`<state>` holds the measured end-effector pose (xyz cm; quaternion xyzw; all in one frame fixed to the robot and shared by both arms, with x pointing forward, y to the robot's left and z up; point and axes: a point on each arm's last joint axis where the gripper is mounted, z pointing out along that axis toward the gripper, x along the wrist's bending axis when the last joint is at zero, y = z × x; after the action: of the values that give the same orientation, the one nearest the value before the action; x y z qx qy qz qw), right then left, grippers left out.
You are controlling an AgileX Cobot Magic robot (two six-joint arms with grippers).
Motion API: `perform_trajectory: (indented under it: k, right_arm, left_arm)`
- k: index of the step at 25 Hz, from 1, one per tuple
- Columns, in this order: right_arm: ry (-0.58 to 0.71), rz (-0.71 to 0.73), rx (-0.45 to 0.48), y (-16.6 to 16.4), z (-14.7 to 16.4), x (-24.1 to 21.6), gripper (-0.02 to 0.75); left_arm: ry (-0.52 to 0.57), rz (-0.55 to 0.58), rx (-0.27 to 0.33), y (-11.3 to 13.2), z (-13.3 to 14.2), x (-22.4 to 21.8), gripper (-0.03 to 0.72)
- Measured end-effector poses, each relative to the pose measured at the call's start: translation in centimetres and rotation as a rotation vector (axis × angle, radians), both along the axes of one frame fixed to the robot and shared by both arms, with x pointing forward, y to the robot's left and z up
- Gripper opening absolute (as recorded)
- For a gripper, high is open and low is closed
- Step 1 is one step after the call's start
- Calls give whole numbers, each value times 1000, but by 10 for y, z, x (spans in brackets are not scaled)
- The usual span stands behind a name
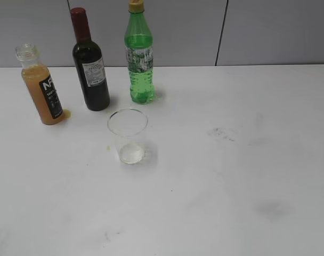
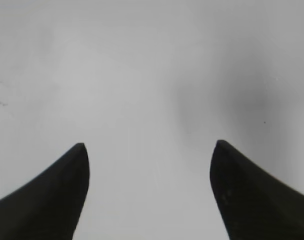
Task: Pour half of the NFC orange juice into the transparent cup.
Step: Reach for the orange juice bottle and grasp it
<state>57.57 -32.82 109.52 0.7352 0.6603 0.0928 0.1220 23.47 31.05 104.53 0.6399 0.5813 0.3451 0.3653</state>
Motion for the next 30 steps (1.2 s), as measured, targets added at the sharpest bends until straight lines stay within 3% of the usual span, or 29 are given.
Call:
perform_trajectory:
  k: [9, 13, 21, 30]
  right_arm:
    - [2, 8, -5, 7, 6, -87, 574]
    - [-39, 9, -12, 11, 6, -145, 574]
    - [-324, 13, -39, 19, -7, -248, 573]
    - [-599, 18, -74, 24, -42, -313, 573]
  left_arm:
    - [0, 0, 0, 0, 0, 0, 251]
    - [0, 0, 0, 0, 0, 0, 354]
    - [0, 0, 0, 0, 0, 0, 633]
    - [-2, -5, -7, -1, 0, 0, 667]
